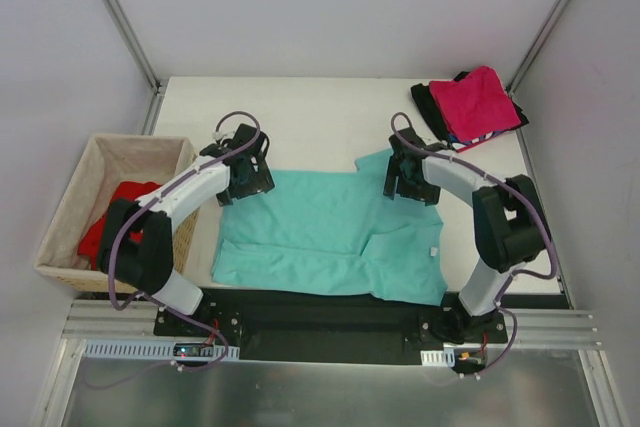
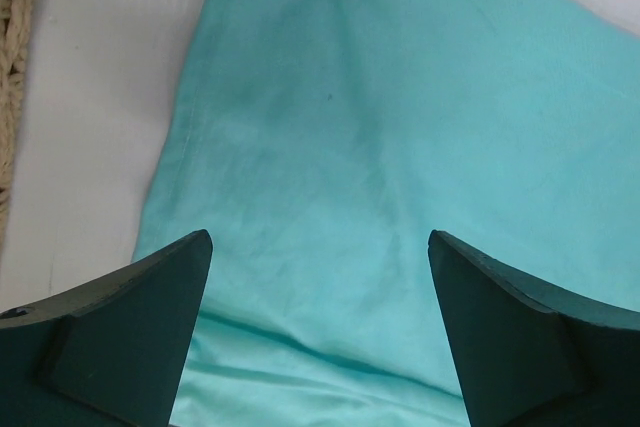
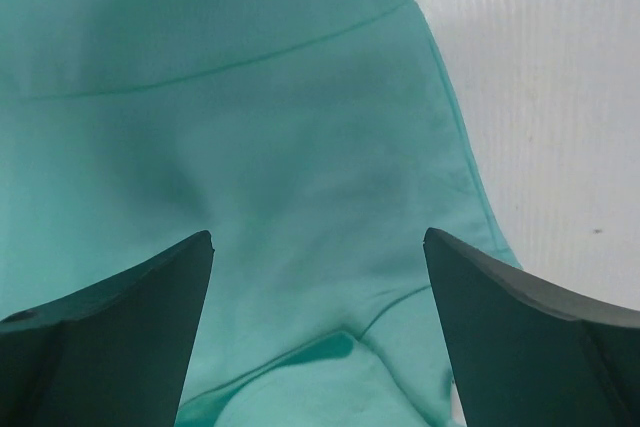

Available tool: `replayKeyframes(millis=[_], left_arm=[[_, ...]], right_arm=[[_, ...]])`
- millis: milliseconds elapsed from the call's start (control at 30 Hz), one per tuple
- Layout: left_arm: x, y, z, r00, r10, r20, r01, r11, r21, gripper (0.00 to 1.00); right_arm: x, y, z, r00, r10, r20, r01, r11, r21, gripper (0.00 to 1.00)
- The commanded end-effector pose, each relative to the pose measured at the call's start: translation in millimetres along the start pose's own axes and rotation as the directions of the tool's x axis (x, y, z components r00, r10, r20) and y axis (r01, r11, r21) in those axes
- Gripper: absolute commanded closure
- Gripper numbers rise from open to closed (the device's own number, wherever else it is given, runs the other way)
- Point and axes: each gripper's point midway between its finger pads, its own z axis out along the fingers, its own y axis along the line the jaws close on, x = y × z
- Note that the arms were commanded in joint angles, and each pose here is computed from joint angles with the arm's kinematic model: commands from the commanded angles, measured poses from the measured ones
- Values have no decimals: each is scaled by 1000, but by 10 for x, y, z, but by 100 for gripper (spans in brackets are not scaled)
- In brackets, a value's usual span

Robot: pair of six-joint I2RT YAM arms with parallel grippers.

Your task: Fold and stack the t-shirts

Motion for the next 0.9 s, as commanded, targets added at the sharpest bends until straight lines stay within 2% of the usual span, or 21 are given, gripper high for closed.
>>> replayKeyframes(millis=[0,133,433,867], left_arm=[[-142,-144,145,1000,-14,-21,15,999,52,10],[-147,-210,282,999,-14,-48,16,999,41,10],[-159,-215,522,998,-12,-66,10,1000,-27,11],[-257,-105,570,998,-46,-44,43,997,-67,11]], right_arm=[[-300,130,39,1000,-13,18,14,997,-71,9],[-441,95,85,1000,15,5,-14,996,-84,9],[-404,61,303,999,-8,-44,6,999,-43,9],[-469,75,408,997,-21,-73,20,1000,-10,9]])
